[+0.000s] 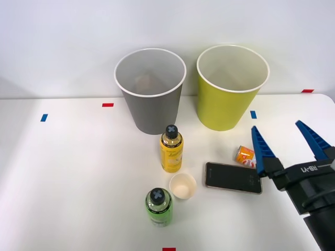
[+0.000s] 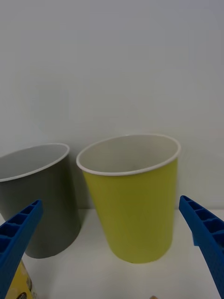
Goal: Put cans in the gray bin, plastic bottles in the light green bin
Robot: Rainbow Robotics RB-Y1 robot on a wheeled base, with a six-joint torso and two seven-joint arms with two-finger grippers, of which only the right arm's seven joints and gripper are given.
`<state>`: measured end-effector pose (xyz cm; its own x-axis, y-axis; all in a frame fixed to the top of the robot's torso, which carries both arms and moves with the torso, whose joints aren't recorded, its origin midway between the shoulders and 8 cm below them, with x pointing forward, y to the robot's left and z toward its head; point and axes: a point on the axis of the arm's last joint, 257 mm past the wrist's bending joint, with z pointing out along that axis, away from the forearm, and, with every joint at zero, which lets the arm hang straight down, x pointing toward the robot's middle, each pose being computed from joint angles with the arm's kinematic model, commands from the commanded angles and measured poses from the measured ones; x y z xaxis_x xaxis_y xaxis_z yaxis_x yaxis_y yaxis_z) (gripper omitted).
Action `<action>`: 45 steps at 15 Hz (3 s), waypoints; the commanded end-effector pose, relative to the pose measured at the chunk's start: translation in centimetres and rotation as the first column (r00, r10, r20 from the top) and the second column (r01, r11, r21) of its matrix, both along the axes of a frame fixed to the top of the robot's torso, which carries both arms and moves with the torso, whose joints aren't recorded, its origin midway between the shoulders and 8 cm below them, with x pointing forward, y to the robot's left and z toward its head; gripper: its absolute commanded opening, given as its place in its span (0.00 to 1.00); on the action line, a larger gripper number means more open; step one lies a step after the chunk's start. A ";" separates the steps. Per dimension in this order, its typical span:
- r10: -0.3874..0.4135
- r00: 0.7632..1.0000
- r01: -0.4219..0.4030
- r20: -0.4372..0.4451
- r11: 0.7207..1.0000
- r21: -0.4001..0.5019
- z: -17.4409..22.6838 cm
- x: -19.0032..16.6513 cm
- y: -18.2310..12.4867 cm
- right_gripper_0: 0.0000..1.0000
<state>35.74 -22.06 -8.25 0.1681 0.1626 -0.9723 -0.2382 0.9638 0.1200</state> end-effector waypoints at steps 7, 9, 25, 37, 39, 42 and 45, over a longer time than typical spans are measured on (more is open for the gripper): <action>-0.239 0.965 0.249 -0.107 0.964 0.094 -7.8 -0.9 -6.9 1.00; -0.267 0.955 0.281 -0.124 0.954 0.105 -8.9 -0.9 -7.3 1.00; -0.265 0.964 0.263 -0.011 0.960 -0.092 -12.7 -6.2 -4.2 1.00; -0.206 0.960 0.139 -0.189 0.938 -0.319 -19.6 -15.1 0.7 1.00; -0.191 0.959 0.111 -0.209 0.932 -0.345 -20.7 -15.7 1.1 1.00; -0.172 0.958 0.083 -0.228 0.932 -0.352 -21.6 -16.2 1.8 1.00; -0.165 0.960 0.077 -0.228 0.933 -0.351 -21.6 -16.3 2.1 1.00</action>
<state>19.49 -20.00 -29.81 -0.0897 -0.1864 -0.9784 -0.1204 0.9772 -0.1752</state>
